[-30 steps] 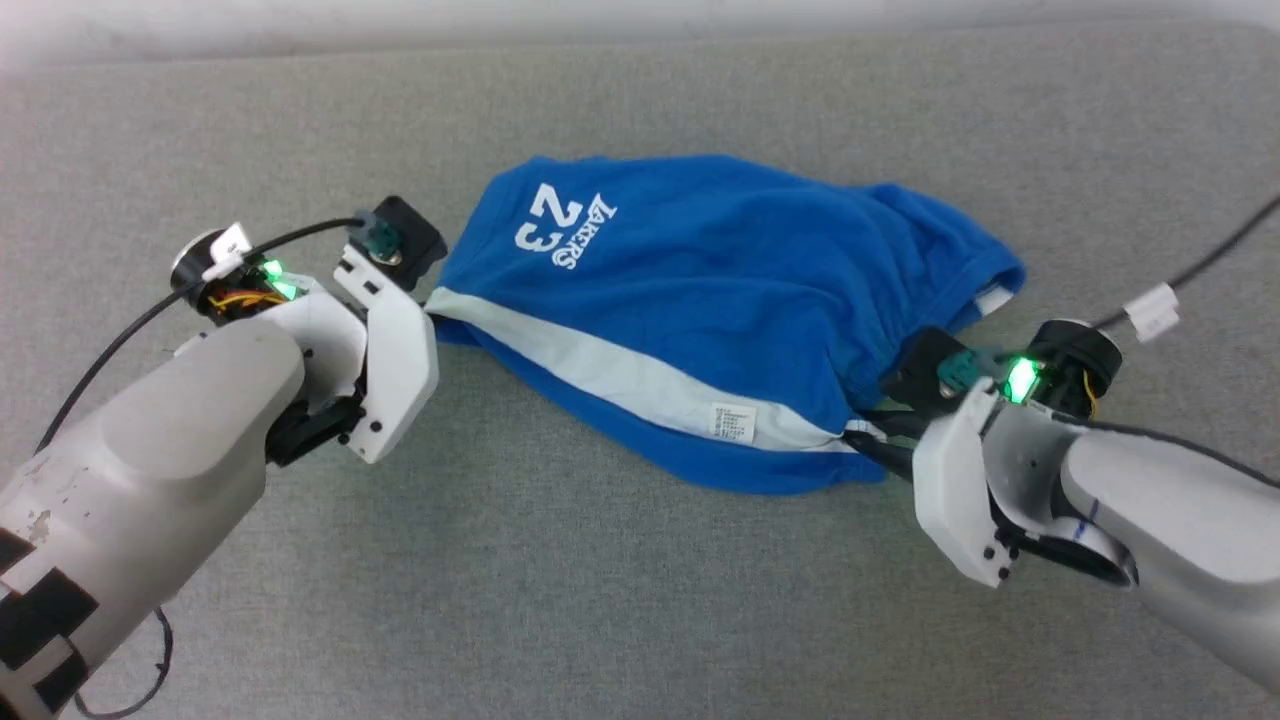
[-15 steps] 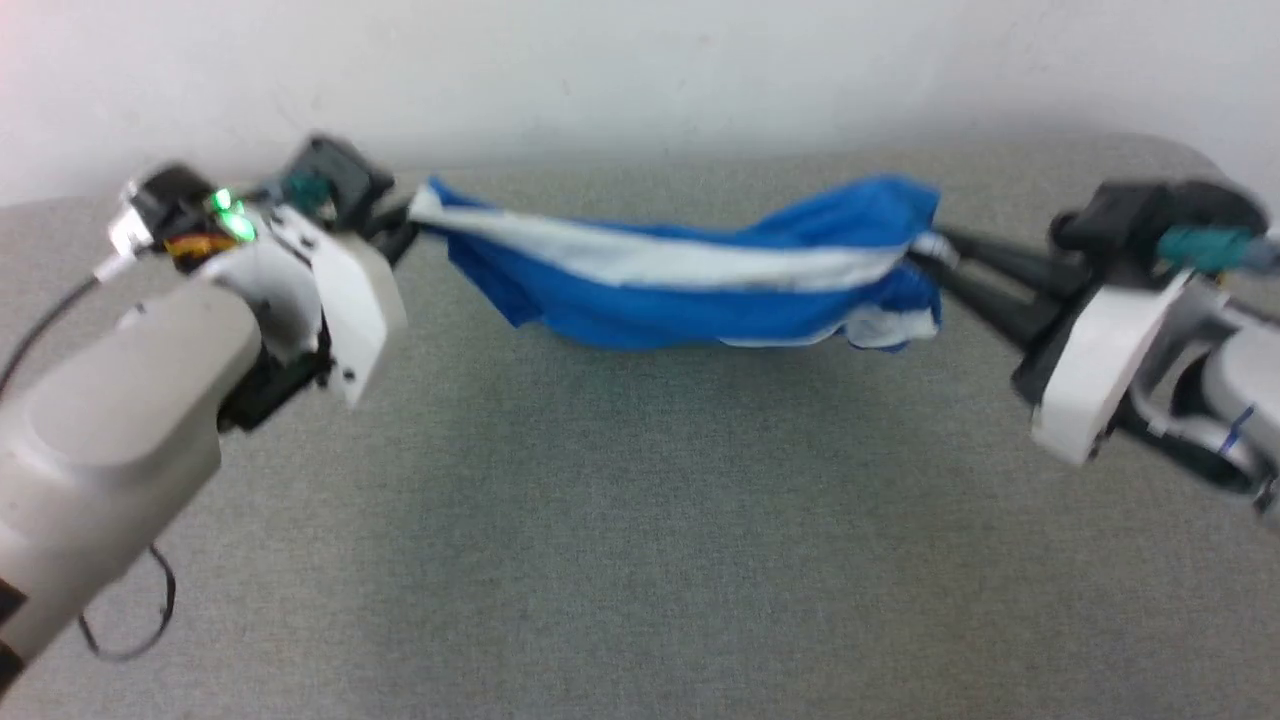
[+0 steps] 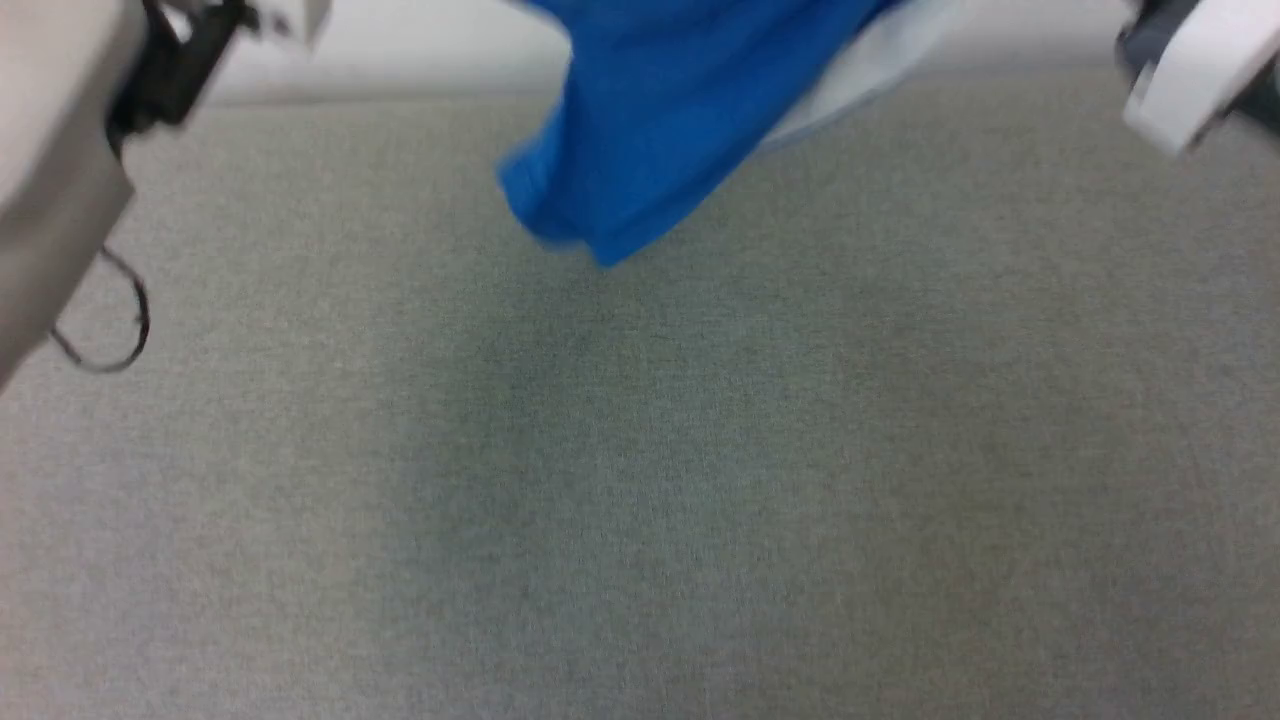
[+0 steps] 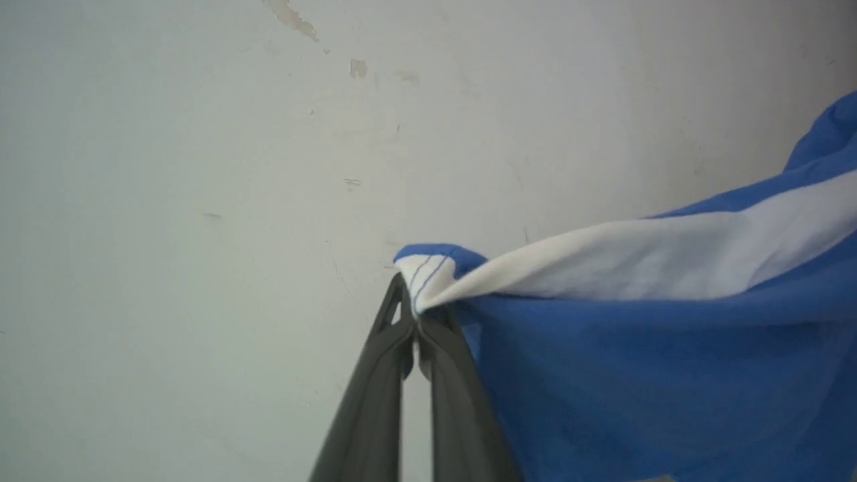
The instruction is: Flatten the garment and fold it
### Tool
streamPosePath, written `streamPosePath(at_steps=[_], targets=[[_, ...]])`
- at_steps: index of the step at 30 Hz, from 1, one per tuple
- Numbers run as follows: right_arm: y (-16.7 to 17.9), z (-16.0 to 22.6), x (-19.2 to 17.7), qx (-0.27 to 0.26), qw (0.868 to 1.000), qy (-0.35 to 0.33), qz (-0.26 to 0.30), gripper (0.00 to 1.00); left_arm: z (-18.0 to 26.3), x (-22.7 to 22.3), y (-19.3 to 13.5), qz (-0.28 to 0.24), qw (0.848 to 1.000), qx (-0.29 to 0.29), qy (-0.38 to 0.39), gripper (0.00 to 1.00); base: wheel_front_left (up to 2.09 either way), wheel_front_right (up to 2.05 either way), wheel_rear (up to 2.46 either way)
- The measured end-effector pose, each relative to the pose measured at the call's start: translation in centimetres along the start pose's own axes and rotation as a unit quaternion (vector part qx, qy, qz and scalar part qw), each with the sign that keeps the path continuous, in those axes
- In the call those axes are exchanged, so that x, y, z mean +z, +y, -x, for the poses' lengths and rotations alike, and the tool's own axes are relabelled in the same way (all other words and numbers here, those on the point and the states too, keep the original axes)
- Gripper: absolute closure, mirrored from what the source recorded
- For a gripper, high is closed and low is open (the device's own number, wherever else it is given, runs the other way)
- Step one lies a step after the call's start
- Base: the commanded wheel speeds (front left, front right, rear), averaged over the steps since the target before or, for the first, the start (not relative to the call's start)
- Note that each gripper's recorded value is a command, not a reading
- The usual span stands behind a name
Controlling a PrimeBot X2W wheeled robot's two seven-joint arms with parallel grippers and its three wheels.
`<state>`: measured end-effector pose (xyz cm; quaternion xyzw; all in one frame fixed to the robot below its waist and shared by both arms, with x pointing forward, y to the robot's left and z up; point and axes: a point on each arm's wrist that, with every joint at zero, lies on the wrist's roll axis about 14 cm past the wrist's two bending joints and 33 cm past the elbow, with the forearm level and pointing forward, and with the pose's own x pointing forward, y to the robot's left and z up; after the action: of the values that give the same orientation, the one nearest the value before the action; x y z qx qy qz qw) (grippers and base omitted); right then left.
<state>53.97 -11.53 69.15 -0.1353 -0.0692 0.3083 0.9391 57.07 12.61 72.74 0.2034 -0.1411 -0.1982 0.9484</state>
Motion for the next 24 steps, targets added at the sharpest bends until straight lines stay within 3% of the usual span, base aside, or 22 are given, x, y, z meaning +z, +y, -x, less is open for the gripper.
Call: streamPosePath(at_steps=[7,13,18,24], targets=[[-5.3,-3.9,2.6,-0.046,0.997,-0.038,0.044,1.00,-4.2,1.8,3.8,-0.007,0.996,0.059,-0.065,1.00,0.00,0.00,0.00],[-8.7,-6.6,2.8,-0.076,0.993,-0.062,0.063,1.00,-7.2,0.1,4.6,0.002,0.993,0.075,-0.086,1.00,0.00,0.00,0.00],[-9.2,-8.7,-1.4,-0.078,0.995,-0.044,0.050,1.00,-8.7,-4.0,4.1,0.017,0.994,0.080,-0.074,1.00,0.00,0.00,0.00],[-5.6,-9.4,-10.8,-0.038,0.999,0.029,0.022,1.00,-8.1,-12.2,1.0,0.057,0.996,0.069,-0.007,1.00,0.00,0.00,0.00]])
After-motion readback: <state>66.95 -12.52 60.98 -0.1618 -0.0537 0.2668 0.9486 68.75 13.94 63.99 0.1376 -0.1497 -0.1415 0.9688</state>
